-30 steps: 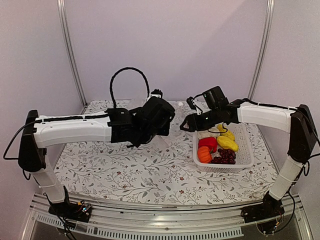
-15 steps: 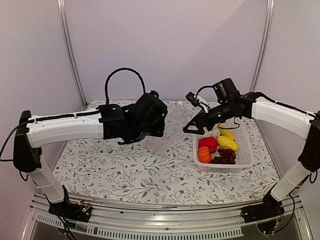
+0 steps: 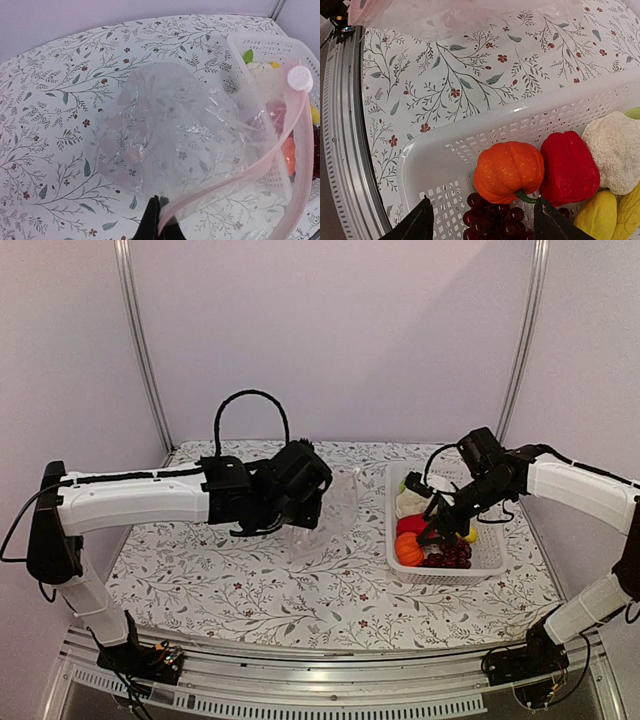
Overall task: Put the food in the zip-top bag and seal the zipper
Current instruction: Adjust the zipper food storage bag at the center of the board, then pick up the fake vegetable from the bin.
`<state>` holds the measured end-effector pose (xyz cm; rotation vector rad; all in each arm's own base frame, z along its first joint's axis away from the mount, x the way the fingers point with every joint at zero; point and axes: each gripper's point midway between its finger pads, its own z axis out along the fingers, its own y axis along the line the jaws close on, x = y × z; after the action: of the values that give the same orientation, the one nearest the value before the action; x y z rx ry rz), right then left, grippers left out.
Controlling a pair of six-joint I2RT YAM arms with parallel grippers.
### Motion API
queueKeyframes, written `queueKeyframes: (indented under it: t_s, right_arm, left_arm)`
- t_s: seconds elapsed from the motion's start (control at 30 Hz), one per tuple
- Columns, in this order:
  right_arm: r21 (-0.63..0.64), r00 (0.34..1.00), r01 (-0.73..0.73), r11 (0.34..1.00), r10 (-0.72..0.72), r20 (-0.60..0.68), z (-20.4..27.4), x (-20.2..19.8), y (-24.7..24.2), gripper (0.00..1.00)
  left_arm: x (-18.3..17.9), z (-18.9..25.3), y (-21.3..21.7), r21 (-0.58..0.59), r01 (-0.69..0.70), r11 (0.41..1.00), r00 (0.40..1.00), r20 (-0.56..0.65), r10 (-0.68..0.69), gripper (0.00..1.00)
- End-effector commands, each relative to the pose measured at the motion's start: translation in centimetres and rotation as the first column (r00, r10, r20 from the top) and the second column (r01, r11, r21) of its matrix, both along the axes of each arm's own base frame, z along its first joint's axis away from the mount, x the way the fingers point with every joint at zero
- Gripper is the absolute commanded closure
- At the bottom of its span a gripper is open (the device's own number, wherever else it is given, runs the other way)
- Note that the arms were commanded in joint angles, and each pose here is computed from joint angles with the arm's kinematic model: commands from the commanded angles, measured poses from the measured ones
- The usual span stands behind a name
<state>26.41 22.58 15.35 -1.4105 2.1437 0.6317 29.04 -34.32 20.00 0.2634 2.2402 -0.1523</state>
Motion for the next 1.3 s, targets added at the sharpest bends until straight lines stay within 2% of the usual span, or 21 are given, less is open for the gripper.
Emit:
queueKeyframes:
  t_s: [0.0,0.17,0.27,0.67,0.8,0.87,0.97,1.03,1.07,1.13,1.27]
  right_arm:
    - [-0.089,0.99,-0.109,0.99,0.116,0.085,-1.7,0.3,-0.8,0.28]
    - [-0.125,0.975,-0.157,0.98,0.174,0.141,-3.0,1.3,-0.7,0.19]
    - [-0.139,0.967,-0.189,0.972,0.209,0.146,-3.8,1.7,-0.4,0.17]
    - [-0.143,0.955,-0.29,0.946,0.296,0.022,-8.6,1.1,0.2,0.24]
    - [-0.153,0.96,-0.27,0.951,0.278,0.036,-9.3,1.9,0.3,0.25]
    - [-0.151,0.965,-0.248,0.957,0.258,0.051,-9.2,2.5,0.5,0.29]
    - [-0.135,0.968,-0.234,0.963,0.243,0.056,-8.9,2.8,0.7,0.43]
    - [-0.129,0.969,-0.231,0.964,0.239,0.054,-8.5,2.8,0.8,0.63]
    - [-0.126,0.97,-0.228,0.965,0.236,0.052,-8.3,2.7,0.8,0.69]
    - [-0.122,0.972,-0.222,0.967,0.23,0.056,-7.3,2.5,0.7,0.74]
    - [-0.113,0.97,-0.201,0.973,0.214,0.115,-4.3,2.3,0.5,0.78]
  left_arm:
    - [0.2,0.8,0.6,-0.023,-0.003,1.0,1.0,-0.004,0.003,1.0]
    - [0.0,0.7,0.7,-0.033,-0.003,0.999,1.0,-0.012,0.003,1.0]
    - [-0.1,0.8,0.7,-0.044,0.002,0.999,1.0,-0.014,-0.002,1.0]
    - [-0.2,1.0,0.5,-0.077,-0.006,0.997,1.0,-0.031,0.004,1.0]
    - [0.0,0.9,0.6,-0.076,-0.01,0.997,1.0,-0.03,0.007,1.0]
    - [0.1,0.8,0.6,-0.075,-0.012,0.997,0.999,-0.032,0.01,1.0]
    - [0.3,0.5,0.3,-0.08,-0.01,0.997,0.999,-0.04,0.006,1.0]
    - [0.5,0.5,0.0,-0.089,-0.005,0.996,0.999,-0.044,0.002,1.0]
    - [0.6,0.4,-0.1,-0.089,-0.005,0.996,0.999,-0.047,0.001,1.0]
    - [0.7,0.4,-0.3,-0.089,-0.002,0.996,0.999,-0.049,-0.003,1.0]
    - [1.0,0.4,-0.5,-0.077,0.004,0.997,0.999,-0.042,-0.007,1.0]
